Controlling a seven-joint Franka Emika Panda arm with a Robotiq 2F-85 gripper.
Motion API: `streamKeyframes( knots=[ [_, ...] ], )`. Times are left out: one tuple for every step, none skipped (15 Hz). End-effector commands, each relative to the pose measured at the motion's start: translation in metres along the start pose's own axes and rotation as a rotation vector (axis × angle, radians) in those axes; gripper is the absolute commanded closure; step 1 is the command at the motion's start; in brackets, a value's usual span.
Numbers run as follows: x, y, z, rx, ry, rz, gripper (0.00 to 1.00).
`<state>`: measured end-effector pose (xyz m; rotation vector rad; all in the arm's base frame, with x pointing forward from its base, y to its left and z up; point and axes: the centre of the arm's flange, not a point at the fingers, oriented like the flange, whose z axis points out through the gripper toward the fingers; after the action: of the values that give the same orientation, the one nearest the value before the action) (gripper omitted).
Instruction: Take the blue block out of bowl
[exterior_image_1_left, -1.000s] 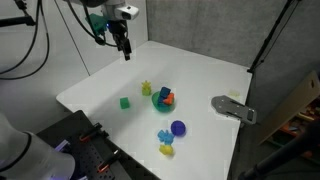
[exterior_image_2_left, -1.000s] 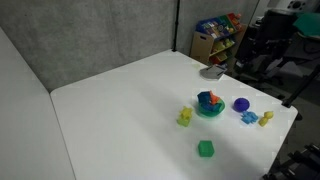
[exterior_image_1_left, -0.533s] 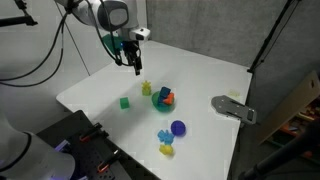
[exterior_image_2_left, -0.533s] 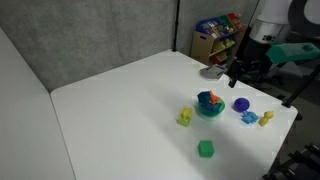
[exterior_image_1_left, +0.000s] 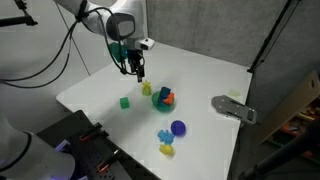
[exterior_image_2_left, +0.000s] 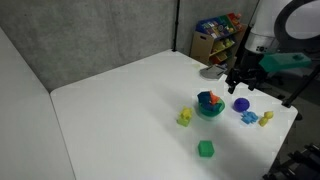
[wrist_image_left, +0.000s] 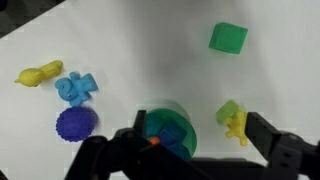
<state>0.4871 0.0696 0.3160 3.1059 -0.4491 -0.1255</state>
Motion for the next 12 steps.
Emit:
streamKeyframes(
  knots=[
    [0.000, 0.000, 0.000, 0.000, 0.000, 0.000, 0.00],
    [0.004, 0.000, 0.001, -0.016, 0.029, 0.019, 0.00],
    [0.012, 0.001, 0.002, -0.025, 0.058, 0.036, 0.00],
    [0.019, 0.003, 0.003, -0.033, 0.083, 0.048, 0.00],
    [0.027, 0.004, 0.005, -0.037, 0.112, 0.056, 0.00],
    [0.032, 0.004, 0.006, -0.036, 0.134, 0.062, 0.00],
    [0.039, 0.005, 0.009, -0.039, 0.153, 0.070, 0.00],
    [0.047, 0.005, 0.013, -0.040, 0.171, 0.077, 0.00],
    [0.052, 0.006, 0.016, -0.037, 0.184, 0.081, 0.00],
    [0.059, 0.006, 0.021, -0.036, 0.192, 0.084, 0.00],
    [0.066, 0.006, 0.026, -0.040, 0.205, 0.088, 0.00],
    [0.073, 0.006, 0.033, -0.033, 0.207, 0.083, 0.00]
  ],
)
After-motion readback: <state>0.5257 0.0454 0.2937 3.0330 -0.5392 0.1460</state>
